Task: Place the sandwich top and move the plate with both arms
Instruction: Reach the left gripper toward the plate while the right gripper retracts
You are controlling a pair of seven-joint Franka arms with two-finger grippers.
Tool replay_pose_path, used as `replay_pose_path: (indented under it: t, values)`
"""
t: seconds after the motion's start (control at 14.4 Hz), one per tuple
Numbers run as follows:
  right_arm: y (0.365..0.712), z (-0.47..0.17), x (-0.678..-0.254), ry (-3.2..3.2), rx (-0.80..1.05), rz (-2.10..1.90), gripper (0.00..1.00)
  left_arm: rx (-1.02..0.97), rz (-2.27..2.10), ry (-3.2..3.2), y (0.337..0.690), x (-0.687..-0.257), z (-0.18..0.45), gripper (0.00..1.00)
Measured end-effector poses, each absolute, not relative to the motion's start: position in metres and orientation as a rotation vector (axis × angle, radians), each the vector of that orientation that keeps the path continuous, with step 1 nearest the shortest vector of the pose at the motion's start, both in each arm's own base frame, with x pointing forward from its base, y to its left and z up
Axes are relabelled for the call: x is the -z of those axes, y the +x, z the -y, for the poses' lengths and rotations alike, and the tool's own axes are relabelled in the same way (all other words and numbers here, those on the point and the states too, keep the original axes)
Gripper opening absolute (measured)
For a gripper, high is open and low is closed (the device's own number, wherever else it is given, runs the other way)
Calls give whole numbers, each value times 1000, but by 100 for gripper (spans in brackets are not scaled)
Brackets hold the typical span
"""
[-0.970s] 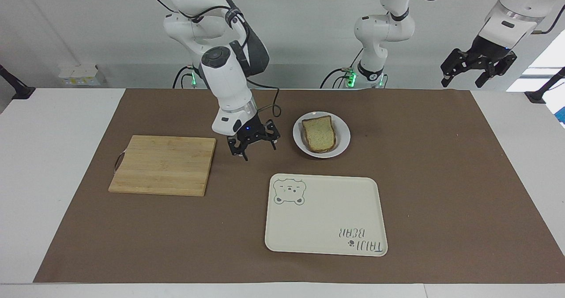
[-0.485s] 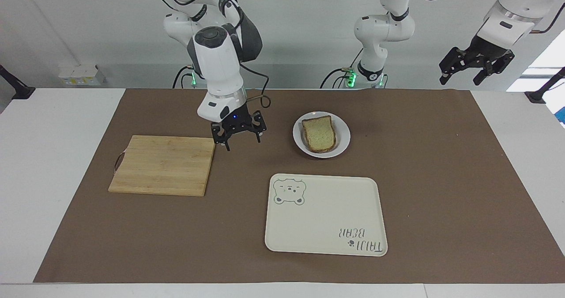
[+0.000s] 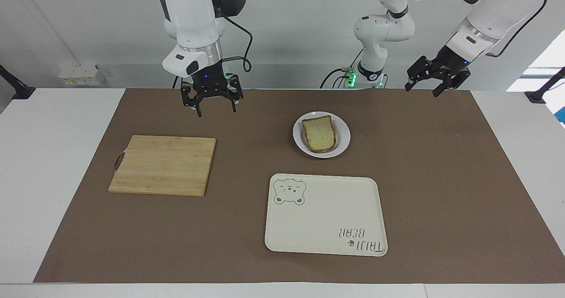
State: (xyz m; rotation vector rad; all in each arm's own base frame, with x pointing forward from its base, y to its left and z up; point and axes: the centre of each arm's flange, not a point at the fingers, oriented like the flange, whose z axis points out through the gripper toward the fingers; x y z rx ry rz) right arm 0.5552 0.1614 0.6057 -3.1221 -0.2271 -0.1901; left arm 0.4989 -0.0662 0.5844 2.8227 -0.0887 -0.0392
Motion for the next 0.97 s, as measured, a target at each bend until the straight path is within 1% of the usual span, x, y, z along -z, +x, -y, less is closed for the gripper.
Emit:
replay_pose_path:
  t: [0.21,0.35,0.49,0.76,0.97]
  values:
    - [558,-131,-619,-3136,186,143,100,37,88,2729,488,-533,86,100]
    - [555,-95,-636,-3143,212,44,100,49,121,2666,482,-508,88,100]
    - [548,-58,-648,-3150,195,-52,100,46,152,2590,476,-487,84,100]
    - [542,-4,-652,-3155,144,-143,100,-5,198,2481,463,-434,75,100]
    - [536,19,-651,-3151,97,-196,100,-43,213,2395,455,-391,62,100]
